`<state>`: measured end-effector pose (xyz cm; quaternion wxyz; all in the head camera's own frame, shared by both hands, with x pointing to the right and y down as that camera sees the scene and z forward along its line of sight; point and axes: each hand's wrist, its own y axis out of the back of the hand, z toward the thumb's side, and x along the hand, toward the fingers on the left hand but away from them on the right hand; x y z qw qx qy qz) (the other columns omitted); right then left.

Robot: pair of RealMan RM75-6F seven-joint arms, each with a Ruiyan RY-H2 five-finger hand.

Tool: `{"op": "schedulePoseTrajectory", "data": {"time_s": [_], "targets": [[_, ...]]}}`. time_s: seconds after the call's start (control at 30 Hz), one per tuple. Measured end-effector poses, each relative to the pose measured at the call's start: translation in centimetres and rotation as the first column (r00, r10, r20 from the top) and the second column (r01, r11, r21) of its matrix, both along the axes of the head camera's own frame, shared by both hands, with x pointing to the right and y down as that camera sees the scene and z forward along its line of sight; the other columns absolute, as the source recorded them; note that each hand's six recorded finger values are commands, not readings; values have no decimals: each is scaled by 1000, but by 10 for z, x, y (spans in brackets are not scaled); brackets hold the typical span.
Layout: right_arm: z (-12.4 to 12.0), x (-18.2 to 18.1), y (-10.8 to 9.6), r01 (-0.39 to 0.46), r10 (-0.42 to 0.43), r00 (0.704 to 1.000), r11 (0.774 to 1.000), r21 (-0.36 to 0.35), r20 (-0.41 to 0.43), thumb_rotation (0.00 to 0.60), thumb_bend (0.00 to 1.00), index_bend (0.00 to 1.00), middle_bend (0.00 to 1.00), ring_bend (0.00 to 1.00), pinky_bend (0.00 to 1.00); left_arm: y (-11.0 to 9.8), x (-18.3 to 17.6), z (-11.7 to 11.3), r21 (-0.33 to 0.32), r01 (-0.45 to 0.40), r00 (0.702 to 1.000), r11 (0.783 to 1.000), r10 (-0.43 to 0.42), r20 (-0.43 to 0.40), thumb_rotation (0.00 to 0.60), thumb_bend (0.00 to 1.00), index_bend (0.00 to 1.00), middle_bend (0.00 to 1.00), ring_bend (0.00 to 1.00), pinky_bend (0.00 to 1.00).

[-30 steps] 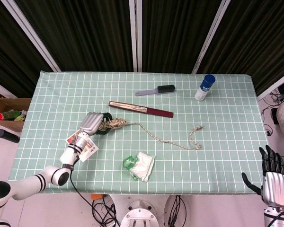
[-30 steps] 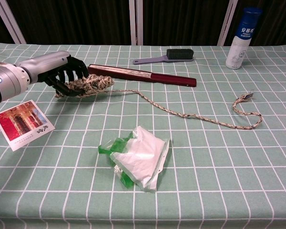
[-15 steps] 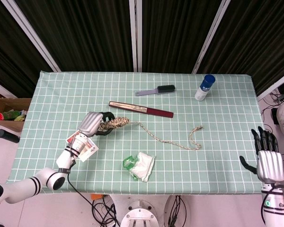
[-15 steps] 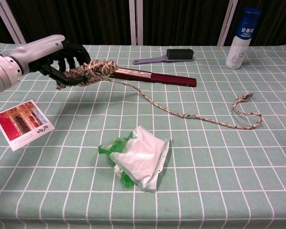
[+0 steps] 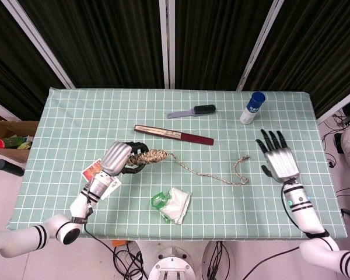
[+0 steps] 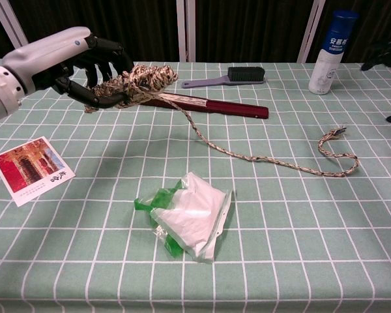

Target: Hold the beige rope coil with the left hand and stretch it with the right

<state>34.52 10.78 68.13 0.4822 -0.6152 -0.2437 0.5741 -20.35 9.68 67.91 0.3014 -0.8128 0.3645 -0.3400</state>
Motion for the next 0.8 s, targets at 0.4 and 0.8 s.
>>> {"op": "schedulePoseTrajectory", "data": {"time_s": [0.4, 0.8], "targets": [[52, -47, 5, 56, -56, 998, 995, -82, 9, 600, 321, 318, 0, 0, 0, -4, -4, -9, 8, 18, 1000, 1000, -18, -9, 600, 467, 727, 724, 576, 627], [68, -45, 9, 48, -49, 999, 993, -108, -10, 600, 283, 408, 0, 0, 0, -6, -4, -5, -13, 21, 1000, 1000, -21, -15, 600, 467, 727, 724, 576, 626]]}}
